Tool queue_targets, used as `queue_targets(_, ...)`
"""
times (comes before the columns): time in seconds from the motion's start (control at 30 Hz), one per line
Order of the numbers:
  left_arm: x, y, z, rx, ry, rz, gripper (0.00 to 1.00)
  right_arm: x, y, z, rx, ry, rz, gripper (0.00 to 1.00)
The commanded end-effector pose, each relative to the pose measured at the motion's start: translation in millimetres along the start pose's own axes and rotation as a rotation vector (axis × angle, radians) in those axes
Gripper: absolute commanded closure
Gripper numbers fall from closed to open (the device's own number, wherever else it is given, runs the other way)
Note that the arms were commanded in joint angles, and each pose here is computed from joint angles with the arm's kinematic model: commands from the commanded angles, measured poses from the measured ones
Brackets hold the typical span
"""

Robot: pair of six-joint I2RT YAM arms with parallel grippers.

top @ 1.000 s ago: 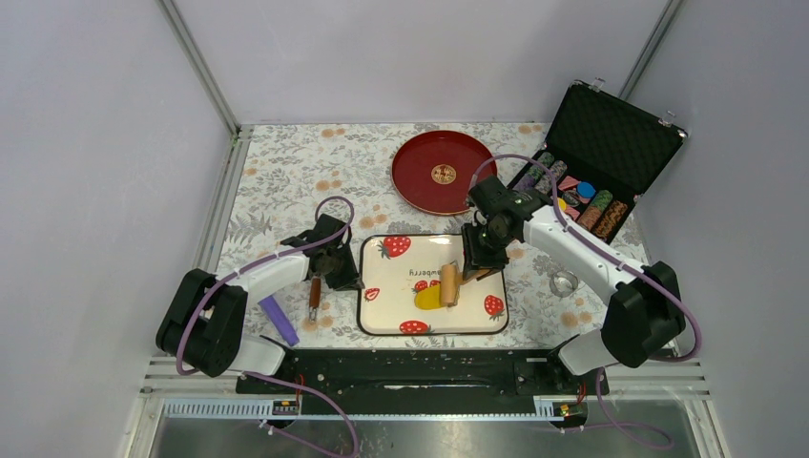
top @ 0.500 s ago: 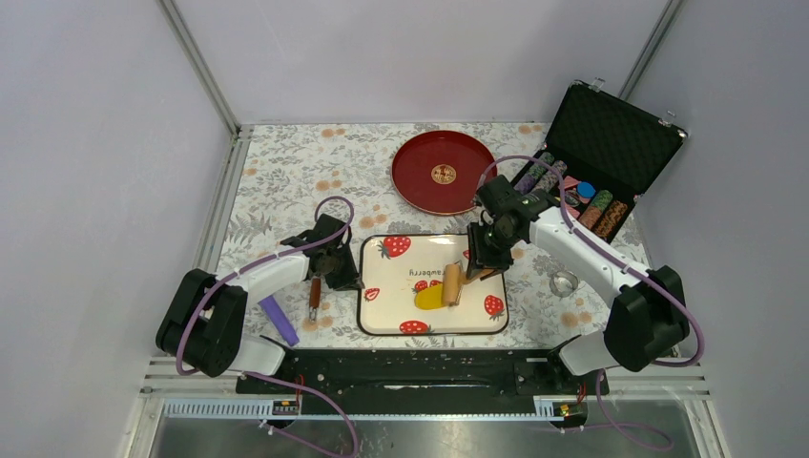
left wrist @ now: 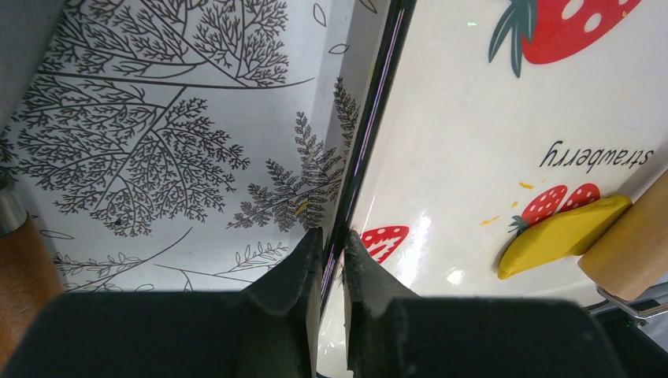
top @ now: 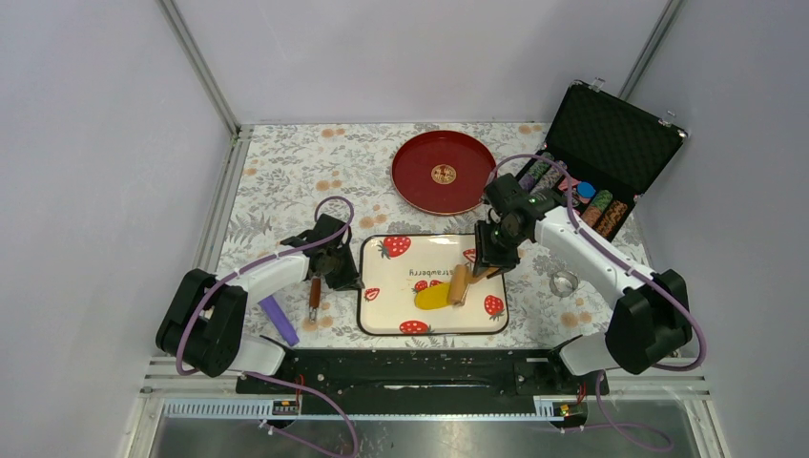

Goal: Roll out the dumpling wrappers from the dough

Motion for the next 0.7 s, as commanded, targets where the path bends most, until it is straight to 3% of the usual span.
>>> queue_targets(0.0, 19.1, 42.2, -2.3, 0.294, -0.175, 0.01, 1.0, -47.1, -55.5, -8.2, -0.427, 0.294, 0.022, 1.0)
queue_targets(0.37, 19.0, 42.4, -2.5, 0.298, -0.172, 0.008, 1.0, -44.1, -53.9, -7.8, -0.412, 0.279, 0.028, 1.0)
queue_targets(0.67, 19.4, 41.7, -2.5, 0.298, -0.17, 0.004, 1.0, -16.4, -16.7, 31.6, -0.125, -0.001, 0.15, 1.0)
Point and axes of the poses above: each gripper's point midway between its finger pads, its own z axis back along the fingers, its own y axis along the line the jaws close on, x = y × z, the point moved 8 cm from there along z, back along the fingers, and after that the axes turned 14 degrees about z, right-handed, at the moved point
